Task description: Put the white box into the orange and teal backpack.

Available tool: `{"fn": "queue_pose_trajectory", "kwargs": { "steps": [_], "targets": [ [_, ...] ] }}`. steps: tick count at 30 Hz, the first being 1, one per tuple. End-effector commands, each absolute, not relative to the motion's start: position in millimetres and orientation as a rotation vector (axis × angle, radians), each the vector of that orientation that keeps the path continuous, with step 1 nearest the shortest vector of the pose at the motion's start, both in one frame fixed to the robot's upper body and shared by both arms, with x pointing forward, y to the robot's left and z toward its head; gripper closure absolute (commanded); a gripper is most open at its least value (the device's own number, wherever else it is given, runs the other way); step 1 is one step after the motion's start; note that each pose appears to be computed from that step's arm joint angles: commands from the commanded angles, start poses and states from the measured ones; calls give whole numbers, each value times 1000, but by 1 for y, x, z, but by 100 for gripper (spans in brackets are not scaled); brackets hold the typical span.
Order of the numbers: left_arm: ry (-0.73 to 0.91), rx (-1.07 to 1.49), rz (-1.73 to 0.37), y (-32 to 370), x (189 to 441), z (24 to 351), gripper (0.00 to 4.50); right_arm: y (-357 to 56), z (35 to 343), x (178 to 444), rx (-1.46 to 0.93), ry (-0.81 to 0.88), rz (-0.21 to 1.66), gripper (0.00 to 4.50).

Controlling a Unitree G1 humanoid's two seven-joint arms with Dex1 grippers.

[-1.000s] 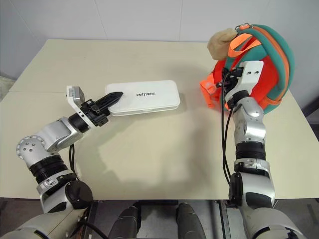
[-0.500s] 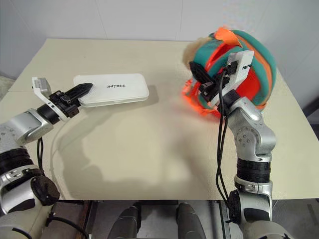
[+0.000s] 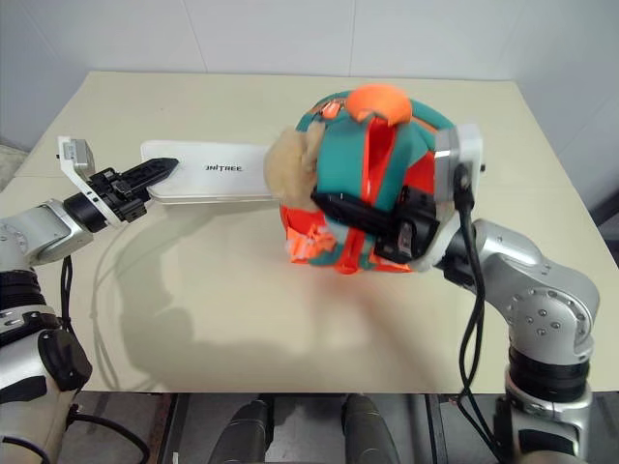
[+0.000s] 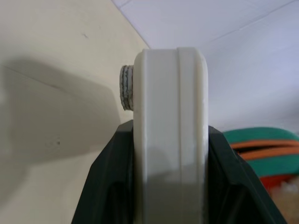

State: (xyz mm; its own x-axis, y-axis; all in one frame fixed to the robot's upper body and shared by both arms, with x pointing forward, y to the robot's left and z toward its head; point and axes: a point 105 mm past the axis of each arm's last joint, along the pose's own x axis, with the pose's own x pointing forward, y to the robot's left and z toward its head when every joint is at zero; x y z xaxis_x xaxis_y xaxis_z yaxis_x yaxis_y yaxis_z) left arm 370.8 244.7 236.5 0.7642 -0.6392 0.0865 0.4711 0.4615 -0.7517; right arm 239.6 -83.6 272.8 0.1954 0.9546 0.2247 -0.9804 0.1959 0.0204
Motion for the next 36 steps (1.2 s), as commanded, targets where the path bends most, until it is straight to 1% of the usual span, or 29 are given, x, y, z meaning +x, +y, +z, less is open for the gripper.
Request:
{"fn": "queue_pose_trajectory", "kwargs": {
  "steps": [1, 3, 8, 11, 13, 15, 17, 21, 26, 31, 36],
  "targets": [
    [141, -799, -738, 251, 365, 263, 311, -80, 282, 222, 123, -223, 1453, 450],
    [142, -781, -748, 251, 363, 265, 311, -80, 282, 217, 126, -219, 1472, 450],
    [151, -728, -779, 253, 355, 274, 311, -80, 274, 194, 130, -159, 1557, 450],
    [144, -686, -801, 253, 351, 278, 311, -81, 268, 190, 138, -140, 1568, 450],
    [82, -604, -850, 253, 342, 290, 311, -86, 253, 196, 126, -90, 1534, 450],
    [-69, -493, -923, 253, 329, 311, 311, -92, 242, 200, 108, -51, 1516, 450],
    [-165, -407, -1004, 250, 313, 324, 311, -96, 232, 200, 87, -26, 1515, 450],
    [-304, -275, -1126, 248, 286, 332, 311, -100, 231, 207, 78, -52, 1495, 450],
    [-340, -187, -1189, 248, 266, 333, 311, -101, 229, 212, 72, -54, 1491, 450],
    [-361, -114, -1186, 255, 252, 339, 311, -102, 229, 218, 69, -61, 1478, 450],
    [-297, -44, -1265, 239, 242, 335, 311, -100, 230, 223, 70, -60, 1479, 450]
  ]
}}
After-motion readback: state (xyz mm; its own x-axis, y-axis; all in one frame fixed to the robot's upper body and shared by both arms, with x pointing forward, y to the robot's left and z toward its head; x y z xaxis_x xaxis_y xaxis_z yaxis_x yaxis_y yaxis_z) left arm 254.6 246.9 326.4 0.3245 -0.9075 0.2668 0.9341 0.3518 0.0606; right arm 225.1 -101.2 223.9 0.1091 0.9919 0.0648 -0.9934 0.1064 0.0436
